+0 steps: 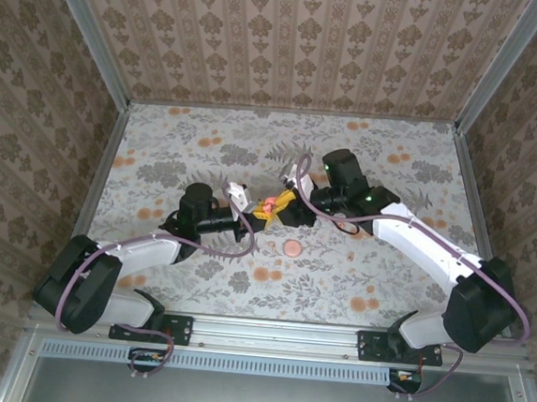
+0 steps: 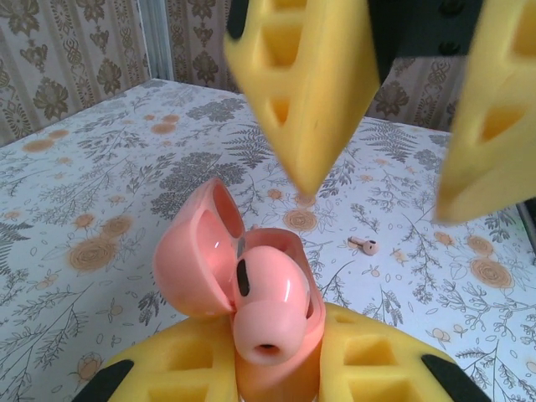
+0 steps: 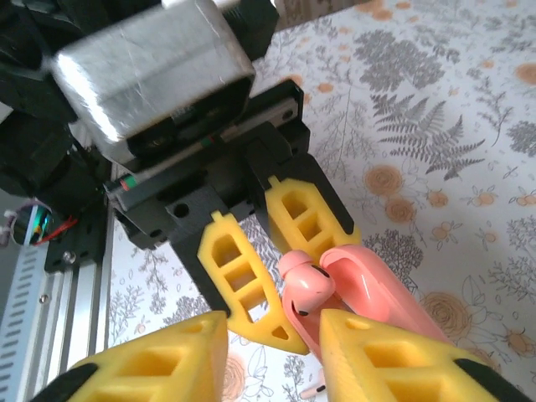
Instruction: Insert wireless bluetooth earbuds into charging case
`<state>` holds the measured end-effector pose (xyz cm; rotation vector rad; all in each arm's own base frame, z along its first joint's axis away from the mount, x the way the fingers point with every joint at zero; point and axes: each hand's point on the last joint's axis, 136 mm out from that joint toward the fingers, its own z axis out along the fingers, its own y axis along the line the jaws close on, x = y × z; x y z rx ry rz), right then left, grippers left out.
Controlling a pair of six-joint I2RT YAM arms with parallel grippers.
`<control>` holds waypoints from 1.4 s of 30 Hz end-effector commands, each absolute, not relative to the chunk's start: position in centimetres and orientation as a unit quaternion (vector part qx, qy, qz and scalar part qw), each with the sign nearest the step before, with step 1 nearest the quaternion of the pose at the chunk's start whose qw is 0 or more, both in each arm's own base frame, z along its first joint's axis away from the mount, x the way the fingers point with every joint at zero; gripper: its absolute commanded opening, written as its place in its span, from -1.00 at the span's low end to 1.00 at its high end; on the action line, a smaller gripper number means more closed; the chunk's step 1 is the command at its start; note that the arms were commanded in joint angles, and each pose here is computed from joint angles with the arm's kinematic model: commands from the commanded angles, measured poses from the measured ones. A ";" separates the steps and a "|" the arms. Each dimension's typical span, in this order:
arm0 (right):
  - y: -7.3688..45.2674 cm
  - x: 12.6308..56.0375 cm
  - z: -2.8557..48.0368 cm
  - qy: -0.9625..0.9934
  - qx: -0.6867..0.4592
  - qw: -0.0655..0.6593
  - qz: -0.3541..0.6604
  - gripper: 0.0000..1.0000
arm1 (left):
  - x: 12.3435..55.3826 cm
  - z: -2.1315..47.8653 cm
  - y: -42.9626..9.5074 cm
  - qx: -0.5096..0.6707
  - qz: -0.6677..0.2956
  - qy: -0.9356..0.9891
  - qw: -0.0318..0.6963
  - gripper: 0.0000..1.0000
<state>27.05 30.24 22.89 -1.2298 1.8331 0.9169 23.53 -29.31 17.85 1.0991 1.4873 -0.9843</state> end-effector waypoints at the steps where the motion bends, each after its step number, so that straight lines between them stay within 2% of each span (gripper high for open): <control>1: 29.8 26.5 24.2 0.705 -0.466 0.388 0.367 -0.17 | 22.9 18.7 -29.6 0.472 -0.410 0.589 0.511 -0.62; 5: 29.4 26.0 23.3 0.686 -0.498 0.399 0.348 0.03 | 22.2 18.9 -29.9 0.482 -0.427 0.577 0.502 -0.62; 8: 29.5 25.6 23.1 0.668 -0.526 0.401 0.342 0.03 | 22.0 19.2 -30.0 0.485 -0.432 0.572 0.500 -0.62; 17: 30.1 25.8 22.4 0.627 -0.569 0.418 0.329 -0.08 | 21.8 19.3 -30.1 0.489 -0.434 0.569 0.500 -0.62; 42: 31.0 26.5 20.6 0.635 -0.564 0.396 0.348 -0.40 | 21.5 19.4 -30.3 0.493 -0.437 0.567 0.495 -0.63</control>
